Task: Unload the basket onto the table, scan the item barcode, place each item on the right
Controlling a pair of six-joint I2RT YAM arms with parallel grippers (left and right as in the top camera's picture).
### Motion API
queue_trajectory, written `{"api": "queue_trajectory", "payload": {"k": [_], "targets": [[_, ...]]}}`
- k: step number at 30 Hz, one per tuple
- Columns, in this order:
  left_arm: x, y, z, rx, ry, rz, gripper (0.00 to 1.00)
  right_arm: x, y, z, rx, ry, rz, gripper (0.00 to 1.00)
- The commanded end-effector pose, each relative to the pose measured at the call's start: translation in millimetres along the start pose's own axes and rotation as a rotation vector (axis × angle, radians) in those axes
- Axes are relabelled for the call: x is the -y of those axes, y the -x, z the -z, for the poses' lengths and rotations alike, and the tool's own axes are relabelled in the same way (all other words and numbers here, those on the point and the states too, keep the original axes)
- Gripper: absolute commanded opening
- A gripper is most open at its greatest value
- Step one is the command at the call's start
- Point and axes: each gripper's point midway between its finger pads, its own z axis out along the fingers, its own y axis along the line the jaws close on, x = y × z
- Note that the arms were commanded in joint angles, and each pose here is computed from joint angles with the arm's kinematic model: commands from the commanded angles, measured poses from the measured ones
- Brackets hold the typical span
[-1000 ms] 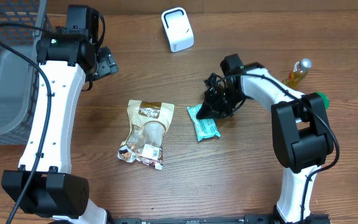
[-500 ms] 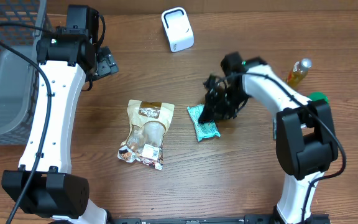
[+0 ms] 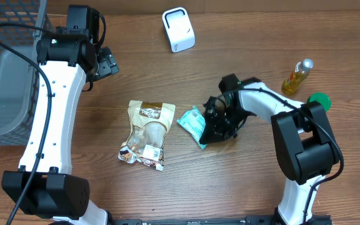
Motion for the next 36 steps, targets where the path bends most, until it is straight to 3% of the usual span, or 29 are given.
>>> {"api": "queue_trajectory", "payload": {"k": [1,5,12,27,31,36], "targets": [[3,5,11,0.036,-0.009,-0.021,1.00,-25,25,30,0.068,-0.035,0.099,0.04],[3,5,11,0.036,-0.009,-0.021,1.00,-39,41,56,0.129,-0.091,0.148,0.04],[3,5,11,0.036,-0.009,-0.021,1.00,-14,56,59,0.194,-0.247,0.078,0.04],[3,5,11,0.035,-0.010,-0.021,1.00,23,73,15,0.248,-0.282,0.043,0.05],[3,5,11,0.036,-0.009,-0.021,1.00,12,87,36,0.299,-0.289,0.055,0.06],[3,5,11,0.036,-0.009,-0.021,1.00,-20,89,87,0.331,-0.308,0.054,0.17]]}}
